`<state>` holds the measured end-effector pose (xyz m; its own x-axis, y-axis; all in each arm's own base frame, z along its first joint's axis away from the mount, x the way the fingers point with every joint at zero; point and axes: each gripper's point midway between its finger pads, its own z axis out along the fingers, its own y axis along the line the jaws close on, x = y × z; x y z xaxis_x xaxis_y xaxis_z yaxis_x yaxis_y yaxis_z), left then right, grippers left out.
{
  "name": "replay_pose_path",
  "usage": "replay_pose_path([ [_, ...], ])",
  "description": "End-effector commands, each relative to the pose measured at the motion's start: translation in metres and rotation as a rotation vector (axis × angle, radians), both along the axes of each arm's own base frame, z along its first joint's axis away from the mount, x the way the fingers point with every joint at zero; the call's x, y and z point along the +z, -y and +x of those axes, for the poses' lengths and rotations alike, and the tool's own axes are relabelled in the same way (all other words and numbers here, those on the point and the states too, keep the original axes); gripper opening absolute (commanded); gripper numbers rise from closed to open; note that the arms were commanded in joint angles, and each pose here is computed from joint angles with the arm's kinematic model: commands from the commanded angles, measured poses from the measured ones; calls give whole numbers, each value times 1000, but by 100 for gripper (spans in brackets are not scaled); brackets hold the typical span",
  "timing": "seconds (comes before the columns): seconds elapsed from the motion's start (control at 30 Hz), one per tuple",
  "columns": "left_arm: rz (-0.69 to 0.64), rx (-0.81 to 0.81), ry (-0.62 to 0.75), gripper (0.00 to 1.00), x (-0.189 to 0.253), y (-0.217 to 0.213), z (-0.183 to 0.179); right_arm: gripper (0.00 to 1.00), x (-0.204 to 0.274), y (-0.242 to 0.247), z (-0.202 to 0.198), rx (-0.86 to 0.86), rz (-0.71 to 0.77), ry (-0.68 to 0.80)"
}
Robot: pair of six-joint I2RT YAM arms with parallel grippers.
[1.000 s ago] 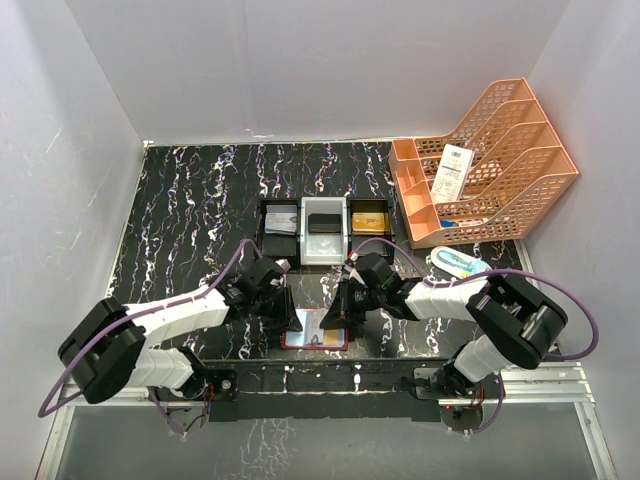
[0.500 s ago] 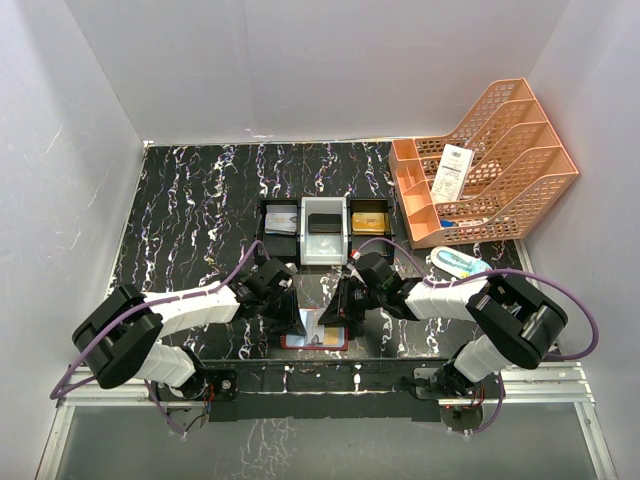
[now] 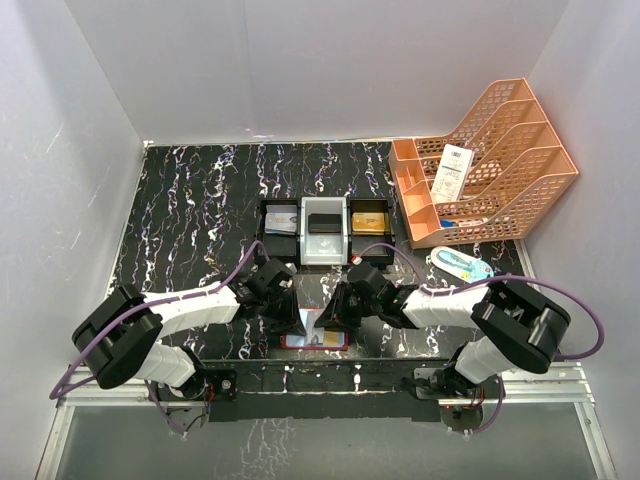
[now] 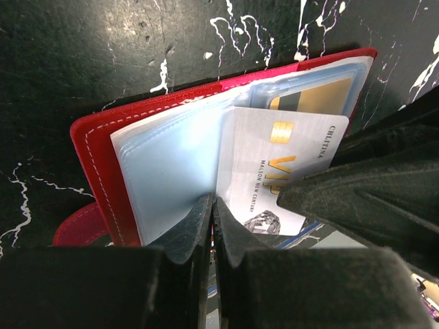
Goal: Take the credit cards out of the card holder
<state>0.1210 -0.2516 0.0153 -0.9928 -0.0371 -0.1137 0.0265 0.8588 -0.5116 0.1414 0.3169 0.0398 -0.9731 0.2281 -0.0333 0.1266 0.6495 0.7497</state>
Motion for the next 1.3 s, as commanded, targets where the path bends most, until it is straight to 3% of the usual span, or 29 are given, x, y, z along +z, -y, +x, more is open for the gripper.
replay_pose_path([
  [0.0,115,10,-18,3,-21,-24,-10,15,19,-8,11,-75,50,67],
  [0.33,126,19,-11,3,-19,-26,-8,1,18,-6,7,-71,-5,87],
  [0.67,130,57,57,7,-7,-32,1,0,62,29,34,-129,-108,335],
  [0.77,111,66,106,18,8,-28,10,0,89,34,45,-127,-93,472],
  [0.9,101,79,220,46,44,-26,30,0,120,32,58,-55,-114,663],
  [1.1,237,130,371,80,80,-61,55,0,153,20,79,59,-173,876],
  [1.27,253,208,365,92,90,-94,75,0,175,12,102,98,-238,1041],
])
